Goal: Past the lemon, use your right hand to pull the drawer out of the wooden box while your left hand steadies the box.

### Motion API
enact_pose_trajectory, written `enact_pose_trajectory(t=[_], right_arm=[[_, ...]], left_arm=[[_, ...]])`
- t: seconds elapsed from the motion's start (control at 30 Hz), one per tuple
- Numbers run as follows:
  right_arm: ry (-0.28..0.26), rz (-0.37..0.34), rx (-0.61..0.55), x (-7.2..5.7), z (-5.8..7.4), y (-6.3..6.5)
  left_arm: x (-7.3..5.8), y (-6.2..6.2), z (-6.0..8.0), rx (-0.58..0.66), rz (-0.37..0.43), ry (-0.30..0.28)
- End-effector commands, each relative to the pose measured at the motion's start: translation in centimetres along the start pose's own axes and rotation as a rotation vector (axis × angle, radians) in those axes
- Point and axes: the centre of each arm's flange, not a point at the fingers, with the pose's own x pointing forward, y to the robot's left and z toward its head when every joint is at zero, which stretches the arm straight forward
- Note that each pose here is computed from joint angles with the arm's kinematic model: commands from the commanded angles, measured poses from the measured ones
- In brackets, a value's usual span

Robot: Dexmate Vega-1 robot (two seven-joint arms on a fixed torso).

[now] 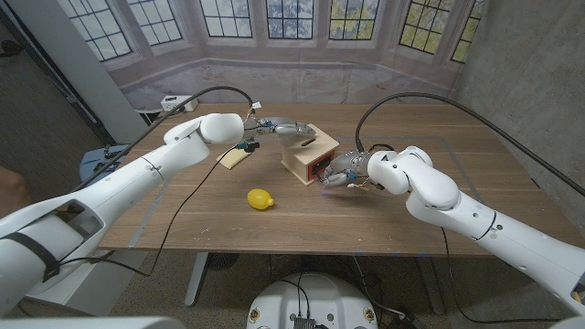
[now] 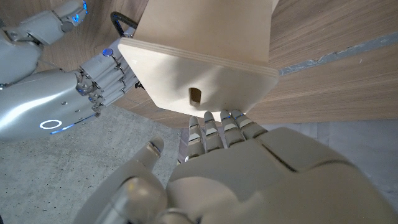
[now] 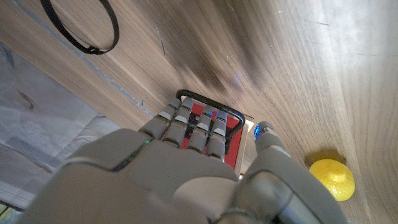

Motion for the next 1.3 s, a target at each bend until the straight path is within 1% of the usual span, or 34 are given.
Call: enact_pose_trajectory(t=[0.03, 0.57, 0.93, 1.3], right_arm=[[0.008, 0.02, -0.009, -0.2, 0.0, 0.4], [0.02, 0.052, -0.015, -0.9, -0.4, 1.1], [0.025, 0.069, -0.023, -1.3, -0.8, 1.2], [0.03, 0.091, -0.027, -1.4, -0.9, 1.3]], left_arm=[[0.1, -0.2, 0.2, -0.001, -0.009, 0.003], [0.2, -0.4, 0.3, -0.009, -0.011, -0.002], [0.4, -0.5, 0.3, -0.013, -0.015, -0.003], [0.5, -0.6, 0.1, -0.022, -0.017, -0.002]])
